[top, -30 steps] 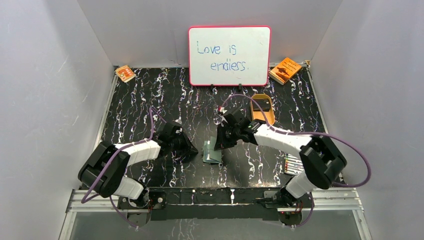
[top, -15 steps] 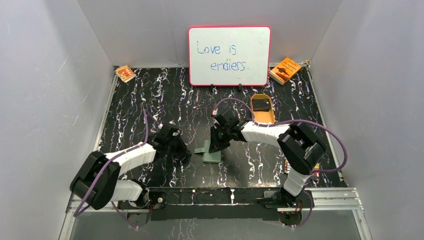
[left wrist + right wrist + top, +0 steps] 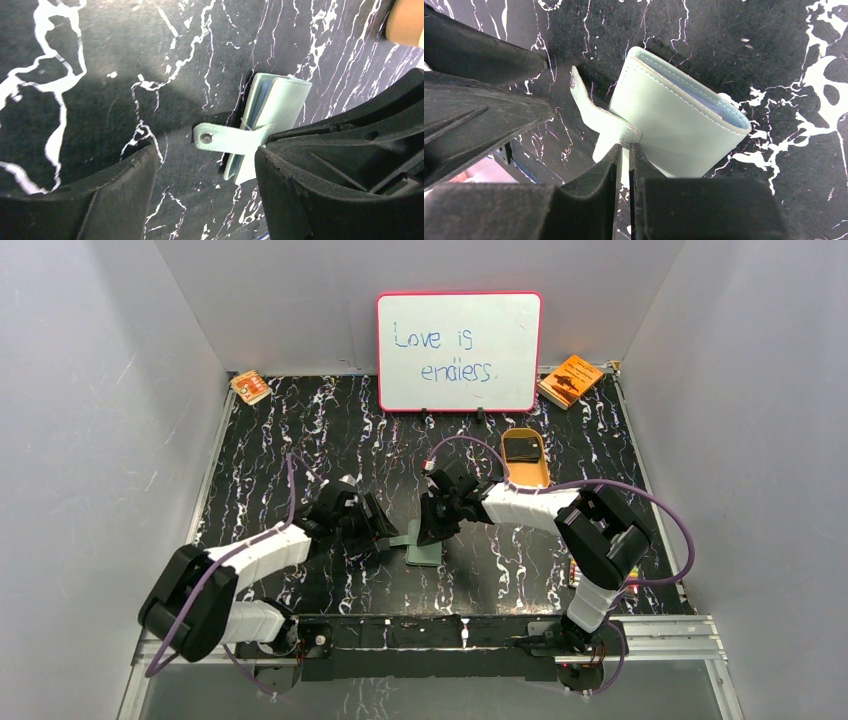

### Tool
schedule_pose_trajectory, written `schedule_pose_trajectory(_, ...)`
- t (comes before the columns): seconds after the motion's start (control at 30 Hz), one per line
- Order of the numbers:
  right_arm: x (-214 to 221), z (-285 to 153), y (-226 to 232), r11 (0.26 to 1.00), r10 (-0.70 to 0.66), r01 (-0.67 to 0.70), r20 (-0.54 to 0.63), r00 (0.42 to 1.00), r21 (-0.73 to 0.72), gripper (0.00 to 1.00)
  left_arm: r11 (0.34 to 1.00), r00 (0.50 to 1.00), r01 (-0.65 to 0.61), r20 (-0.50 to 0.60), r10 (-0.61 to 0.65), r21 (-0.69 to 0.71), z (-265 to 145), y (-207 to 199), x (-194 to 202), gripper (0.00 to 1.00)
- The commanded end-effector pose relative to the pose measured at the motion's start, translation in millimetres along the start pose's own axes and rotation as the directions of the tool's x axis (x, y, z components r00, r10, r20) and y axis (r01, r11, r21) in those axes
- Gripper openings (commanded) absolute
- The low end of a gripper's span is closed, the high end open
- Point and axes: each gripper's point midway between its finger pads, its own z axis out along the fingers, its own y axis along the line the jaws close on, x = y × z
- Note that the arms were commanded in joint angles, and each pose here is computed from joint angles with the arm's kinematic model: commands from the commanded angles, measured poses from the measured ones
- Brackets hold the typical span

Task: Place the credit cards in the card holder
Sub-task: Close the card holder at the center of the board.

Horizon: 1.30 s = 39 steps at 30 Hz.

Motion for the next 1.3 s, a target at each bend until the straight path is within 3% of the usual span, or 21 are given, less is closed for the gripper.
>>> schedule_pose_trajectory(0.0,-11,3,6,1.0,-0.012,0.012,0.023,1.0,0.001,0.19,0.994,0.998,-0.05,-0.033,0.054,0.095,5,-29,-5,0.69)
schedule_pose_trajectory(0.23,-12,5,7,1.0,-0.015,0.015,0.021,1.0,-0.004,0.19,0.981,0.99,-0.133,-0.032,0.138,0.138,7,-56,-4,0.7)
schedule_pose_trajectory(0.43,-12,0,12,0.999,-0.021,0.022,0.025,0.999,-0.024,0.19,0.98,0.978,-0.184,-0.119,0.174,-0.08,35,-8,11,0.58)
schedule_pose_trajectory(0.67,-13,-15,19,0.999,-0.032,0.033,0.042,0.999,-0.032,0.29,0.951,0.968,-0.22,-0.167,0.185,-0.219,43,34,24,0.21)
schedule_pose_trajectory(0.93,-12,-33,17,0.999,-0.033,0.035,0.081,0.996,-0.02,0.34,0.94,0.971,-0.216,-0.161,0.178,-0.263,43,43,23,0.05)
schedule_pose_trajectory(1.07,-7,-29,9,0.999,-0.034,0.035,0.068,0.997,-0.009,0.3,0.946,0.981,-0.191,-0.09,0.173,-0.261,33,32,9,0.07)
schedule_pose_trajectory(1.27,-4,-9,6,1.0,-0.024,0.024,0.021,0.999,-0.016,0.24,0.967,0.983,-0.174,0.029,0.183,-0.186,4,-5,-18,0.34)
